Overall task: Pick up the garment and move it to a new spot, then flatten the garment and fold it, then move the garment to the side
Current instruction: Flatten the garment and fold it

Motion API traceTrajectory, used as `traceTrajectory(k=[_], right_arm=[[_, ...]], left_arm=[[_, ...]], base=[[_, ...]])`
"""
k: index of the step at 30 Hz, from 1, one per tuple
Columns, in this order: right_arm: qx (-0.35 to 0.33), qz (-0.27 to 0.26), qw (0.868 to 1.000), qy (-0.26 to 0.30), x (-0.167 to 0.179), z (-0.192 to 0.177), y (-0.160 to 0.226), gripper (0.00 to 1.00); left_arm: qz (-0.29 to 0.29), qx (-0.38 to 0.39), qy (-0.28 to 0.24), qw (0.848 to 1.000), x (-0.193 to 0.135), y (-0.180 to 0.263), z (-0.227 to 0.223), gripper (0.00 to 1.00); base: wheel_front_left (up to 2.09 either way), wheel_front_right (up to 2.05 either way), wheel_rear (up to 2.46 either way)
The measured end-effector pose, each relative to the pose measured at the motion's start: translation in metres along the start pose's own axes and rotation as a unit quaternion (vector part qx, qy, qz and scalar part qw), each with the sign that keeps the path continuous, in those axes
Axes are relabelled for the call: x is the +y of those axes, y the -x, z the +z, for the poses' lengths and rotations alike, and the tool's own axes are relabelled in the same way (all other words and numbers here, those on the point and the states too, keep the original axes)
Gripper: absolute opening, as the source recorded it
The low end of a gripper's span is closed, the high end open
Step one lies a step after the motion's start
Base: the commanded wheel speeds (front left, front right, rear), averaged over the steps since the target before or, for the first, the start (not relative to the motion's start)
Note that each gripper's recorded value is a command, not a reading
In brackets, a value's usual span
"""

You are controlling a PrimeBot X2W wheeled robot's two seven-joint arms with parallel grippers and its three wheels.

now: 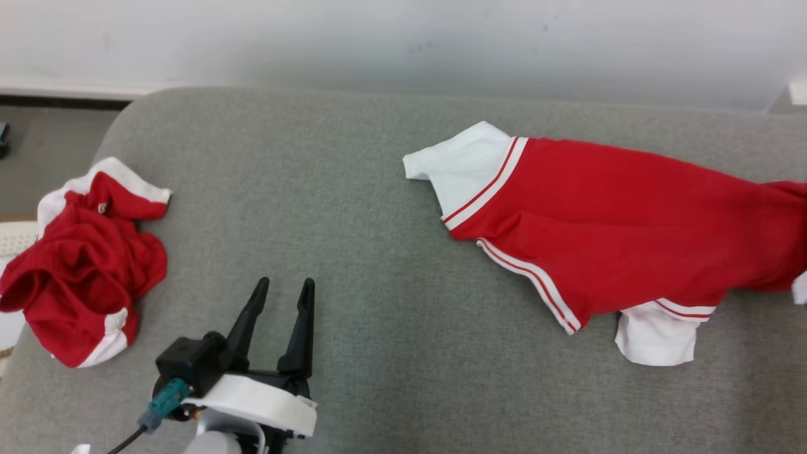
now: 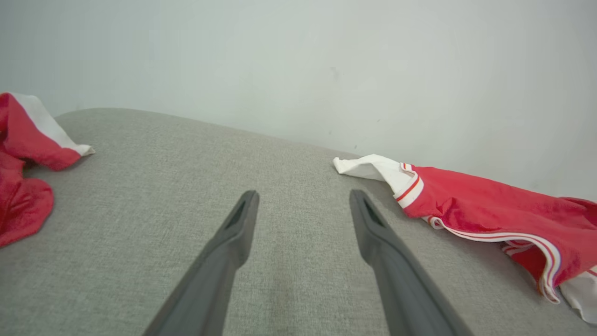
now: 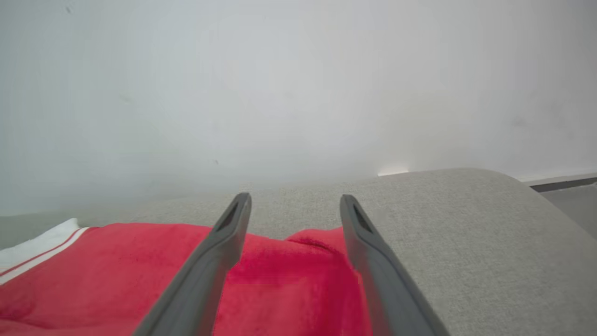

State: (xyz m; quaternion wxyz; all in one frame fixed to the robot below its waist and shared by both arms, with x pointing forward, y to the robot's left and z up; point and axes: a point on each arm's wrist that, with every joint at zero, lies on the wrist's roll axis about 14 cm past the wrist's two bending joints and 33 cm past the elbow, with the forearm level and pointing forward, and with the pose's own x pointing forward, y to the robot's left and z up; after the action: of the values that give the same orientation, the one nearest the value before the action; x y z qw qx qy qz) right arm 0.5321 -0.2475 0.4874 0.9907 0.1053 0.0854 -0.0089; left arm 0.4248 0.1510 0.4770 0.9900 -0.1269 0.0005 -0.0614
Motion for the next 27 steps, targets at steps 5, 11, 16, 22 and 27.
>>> traceTrajectory(k=[5,11,16,22,27], right_arm=[[-0.067,0.039,0.997,0.003,0.026,0.023,0.033,1.00],[-0.111,0.057,0.992,-0.037,0.043,0.020,0.083,1.00],[-0.136,0.068,0.987,-0.061,0.056,0.010,0.122,1.00],[-0.147,0.062,0.986,-0.041,0.058,0.001,0.147,1.00],[-0.151,0.054,0.986,-0.043,0.060,-0.003,0.158,1.00]], left_arm=[[-0.021,-0.009,0.002,1.000,-0.017,0.005,0.008,1.00],[-0.046,-0.019,0.004,0.999,-0.036,0.010,0.015,1.00],[-0.056,-0.024,0.006,0.998,-0.044,0.010,0.018,1.00],[-0.064,-0.025,0.009,0.998,-0.050,0.006,0.018,1.00],[-0.065,-0.027,0.012,0.997,-0.051,0.001,0.019,1.00]], base=[[0.00,0.00,0.00],[0.00,0.00,0.00],[0.00,0.00,0.00],[0.00,0.00,0.00],[0.00,0.00,0.00]])
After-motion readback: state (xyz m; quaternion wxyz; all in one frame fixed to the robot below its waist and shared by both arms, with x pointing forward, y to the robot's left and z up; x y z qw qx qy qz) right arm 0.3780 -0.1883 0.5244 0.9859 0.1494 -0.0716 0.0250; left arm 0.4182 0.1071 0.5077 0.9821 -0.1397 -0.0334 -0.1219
